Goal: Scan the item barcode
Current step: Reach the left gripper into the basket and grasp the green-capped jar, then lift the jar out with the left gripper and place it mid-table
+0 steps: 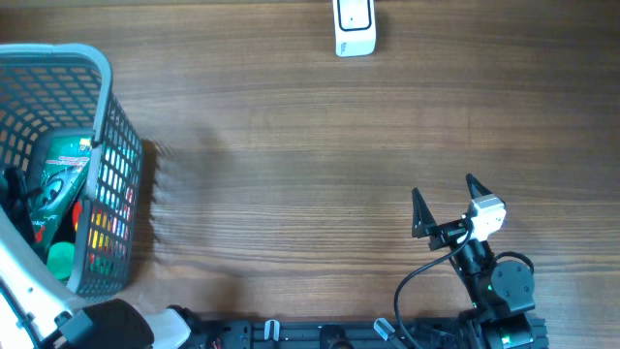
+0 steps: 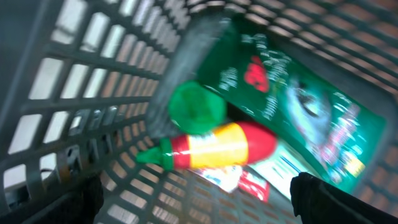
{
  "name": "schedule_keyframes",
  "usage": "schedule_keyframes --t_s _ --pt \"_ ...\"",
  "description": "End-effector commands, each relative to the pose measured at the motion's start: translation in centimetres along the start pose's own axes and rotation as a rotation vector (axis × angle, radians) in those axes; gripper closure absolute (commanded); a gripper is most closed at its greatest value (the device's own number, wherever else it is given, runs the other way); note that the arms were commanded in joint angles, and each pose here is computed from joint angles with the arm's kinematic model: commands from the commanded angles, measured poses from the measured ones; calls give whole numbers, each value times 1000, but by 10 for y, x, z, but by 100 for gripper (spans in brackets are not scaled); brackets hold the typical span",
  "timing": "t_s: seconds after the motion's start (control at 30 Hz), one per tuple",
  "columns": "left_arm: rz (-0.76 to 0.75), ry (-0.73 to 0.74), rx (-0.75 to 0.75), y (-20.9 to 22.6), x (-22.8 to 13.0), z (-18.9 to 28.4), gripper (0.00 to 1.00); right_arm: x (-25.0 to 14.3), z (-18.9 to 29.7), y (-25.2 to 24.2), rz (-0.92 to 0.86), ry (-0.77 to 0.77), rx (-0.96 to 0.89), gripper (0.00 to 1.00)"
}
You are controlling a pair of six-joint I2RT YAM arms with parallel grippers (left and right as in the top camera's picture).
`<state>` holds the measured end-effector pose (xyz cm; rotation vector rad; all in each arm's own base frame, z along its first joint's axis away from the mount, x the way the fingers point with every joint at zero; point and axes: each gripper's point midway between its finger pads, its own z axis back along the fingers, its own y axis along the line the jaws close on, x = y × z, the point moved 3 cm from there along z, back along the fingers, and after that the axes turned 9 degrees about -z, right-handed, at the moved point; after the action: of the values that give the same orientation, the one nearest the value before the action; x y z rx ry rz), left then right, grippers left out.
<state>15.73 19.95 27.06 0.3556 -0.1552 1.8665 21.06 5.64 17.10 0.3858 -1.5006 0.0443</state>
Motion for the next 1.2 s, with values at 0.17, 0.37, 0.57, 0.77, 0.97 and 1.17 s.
schedule_keyframes --t_s 0.17,0.37,0.57,0.77,0.97,1.17 --pt "139 64 127 11 -9 -86 0 0 0 1 11 -2 5 0" --pt "123 68 106 4 -25 -134 0 0 0 1 11 -2 5 0" --pt "97 64 93 3 -33 -156 8 0 0 1 11 -2 5 0" --pt "84 81 130 15 -46 -173 8 0 0 1 11 -2 5 0" --pt "75 75 155 21 -50 -180 30 0 0 1 11 -2 5 0" --pt "70 44 175 23 -40 -168 41 0 0 1 11 -2 5 0"
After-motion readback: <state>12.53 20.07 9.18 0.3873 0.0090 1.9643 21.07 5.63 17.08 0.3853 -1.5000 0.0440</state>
